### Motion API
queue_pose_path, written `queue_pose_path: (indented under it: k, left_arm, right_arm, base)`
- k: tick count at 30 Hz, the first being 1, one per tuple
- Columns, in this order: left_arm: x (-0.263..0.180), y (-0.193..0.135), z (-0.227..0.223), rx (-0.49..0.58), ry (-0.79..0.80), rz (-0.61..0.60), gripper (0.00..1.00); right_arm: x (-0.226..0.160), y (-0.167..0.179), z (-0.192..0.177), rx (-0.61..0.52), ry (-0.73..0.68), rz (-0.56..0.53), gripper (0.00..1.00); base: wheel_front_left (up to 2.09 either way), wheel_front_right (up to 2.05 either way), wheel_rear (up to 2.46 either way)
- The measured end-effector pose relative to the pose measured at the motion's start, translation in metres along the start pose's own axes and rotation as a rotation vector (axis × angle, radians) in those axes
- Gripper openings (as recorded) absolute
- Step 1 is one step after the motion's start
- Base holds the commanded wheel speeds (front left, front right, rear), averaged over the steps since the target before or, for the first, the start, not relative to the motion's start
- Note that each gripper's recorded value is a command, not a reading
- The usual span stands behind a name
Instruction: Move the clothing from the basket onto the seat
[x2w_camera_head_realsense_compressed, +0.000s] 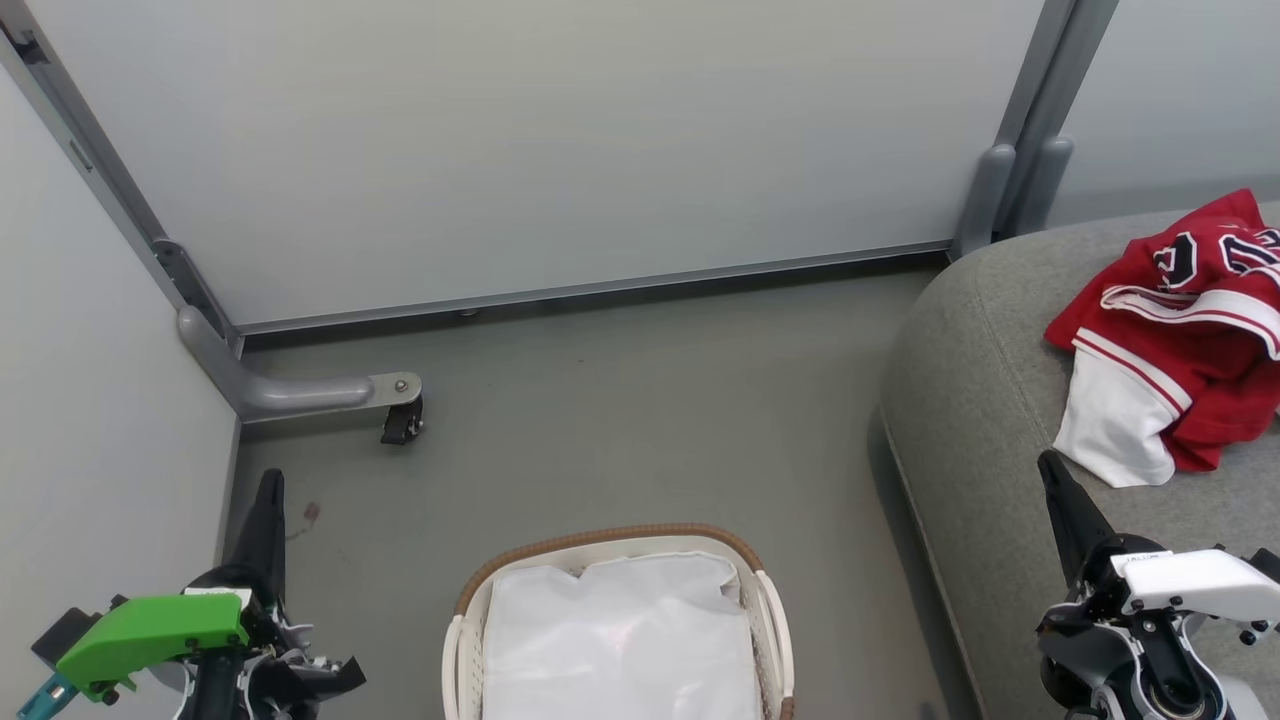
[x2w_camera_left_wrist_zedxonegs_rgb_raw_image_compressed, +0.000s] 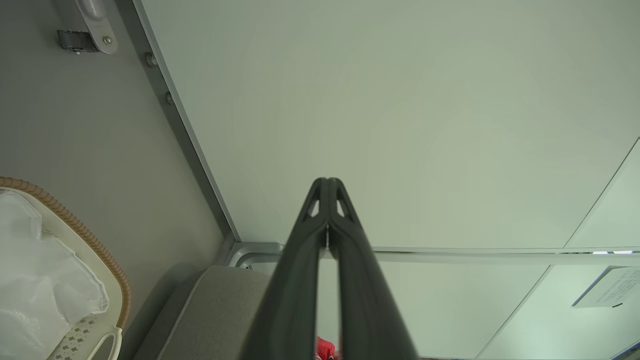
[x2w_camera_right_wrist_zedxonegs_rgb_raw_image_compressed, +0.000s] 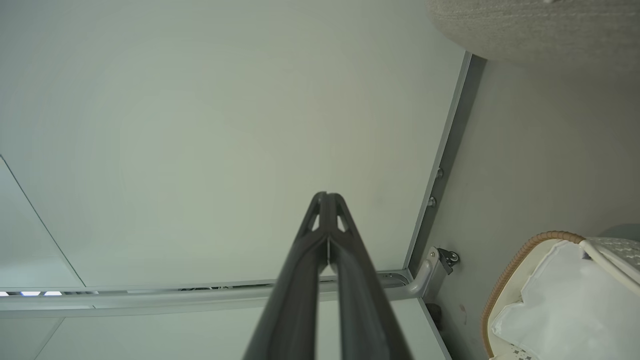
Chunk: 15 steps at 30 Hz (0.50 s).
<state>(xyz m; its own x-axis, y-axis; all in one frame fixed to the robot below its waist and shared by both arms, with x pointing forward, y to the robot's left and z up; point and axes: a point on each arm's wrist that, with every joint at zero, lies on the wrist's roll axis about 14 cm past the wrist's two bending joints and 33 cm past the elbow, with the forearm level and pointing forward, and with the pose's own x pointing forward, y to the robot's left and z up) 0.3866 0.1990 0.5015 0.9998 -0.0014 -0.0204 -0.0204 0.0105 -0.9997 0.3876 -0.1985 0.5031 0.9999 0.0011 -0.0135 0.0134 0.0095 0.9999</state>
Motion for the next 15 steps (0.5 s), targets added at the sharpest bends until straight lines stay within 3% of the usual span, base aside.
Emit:
queue_pose_path:
  k: [15]
  left_arm:
    - [0.0009,-0.0023,0.0006,-0.015,-0.002,-0.008,0.0]
  right_arm:
    - [0.0,0.0011,0.0005,0.015,0.0,0.004,0.0]
  base:
    - [0.0,0.0,0.0]
